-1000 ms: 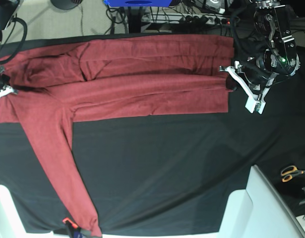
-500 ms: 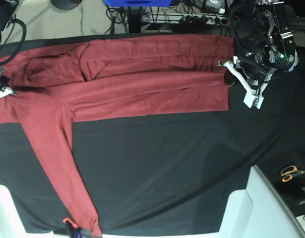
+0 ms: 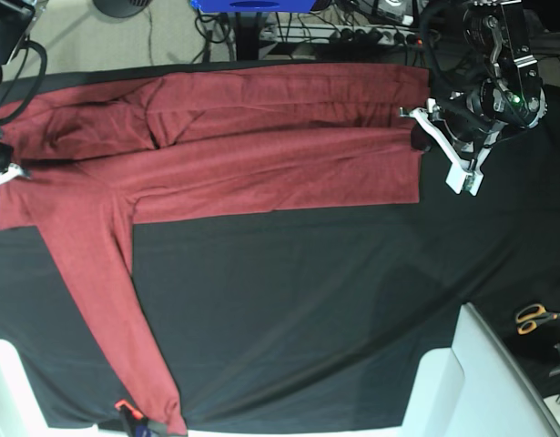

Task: Fold the T-shirt properly
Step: 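Adjust the folded edge with the left gripper to square the fold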

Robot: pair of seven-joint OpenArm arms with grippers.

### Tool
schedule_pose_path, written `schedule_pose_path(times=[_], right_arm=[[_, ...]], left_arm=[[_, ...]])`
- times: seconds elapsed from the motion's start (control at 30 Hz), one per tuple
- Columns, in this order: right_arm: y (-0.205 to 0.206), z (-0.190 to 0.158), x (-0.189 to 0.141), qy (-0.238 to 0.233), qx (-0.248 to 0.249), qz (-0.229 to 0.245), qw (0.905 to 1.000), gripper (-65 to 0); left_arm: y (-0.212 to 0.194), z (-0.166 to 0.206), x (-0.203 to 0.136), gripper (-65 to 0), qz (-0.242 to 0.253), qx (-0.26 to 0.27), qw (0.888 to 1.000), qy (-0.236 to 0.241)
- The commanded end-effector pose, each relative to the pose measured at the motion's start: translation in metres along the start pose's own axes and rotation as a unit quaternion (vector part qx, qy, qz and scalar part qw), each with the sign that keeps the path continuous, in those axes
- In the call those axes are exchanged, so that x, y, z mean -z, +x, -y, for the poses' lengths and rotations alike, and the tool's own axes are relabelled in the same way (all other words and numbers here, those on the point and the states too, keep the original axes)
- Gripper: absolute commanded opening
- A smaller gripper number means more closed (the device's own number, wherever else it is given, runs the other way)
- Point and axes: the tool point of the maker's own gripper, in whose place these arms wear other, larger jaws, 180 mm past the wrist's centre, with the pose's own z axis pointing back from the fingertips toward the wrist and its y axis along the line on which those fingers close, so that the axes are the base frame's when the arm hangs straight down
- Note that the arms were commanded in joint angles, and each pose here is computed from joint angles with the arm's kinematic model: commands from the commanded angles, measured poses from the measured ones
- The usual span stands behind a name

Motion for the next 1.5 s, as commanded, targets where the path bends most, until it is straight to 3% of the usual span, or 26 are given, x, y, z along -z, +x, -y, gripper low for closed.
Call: schedule_pose_path(times=[0.0, 0.33, 1.47], right_arm=[[0.018, 0.007, -0.005, -0.006, -0.004, 0.024, 0.9997, -65.0], [0.011, 0.009, -0.001, -0.007, 0.000, 0.012, 0.9999, -65.0], [0.004, 0.023, 0.003, -0.018, -0.001, 0.005, 0.9998, -65.0]], left_arm=[[0.007, -0.001, -0.003, -65.0, 0.012, 0.005, 1.000, 0.001], [-0.008, 0.017, 0.003, -65.0, -0.010, 0.019, 1.000, -0.020], [-0.019, 0.004, 0.000, -65.0, -0.031, 0.037, 0.999, 0.005]])
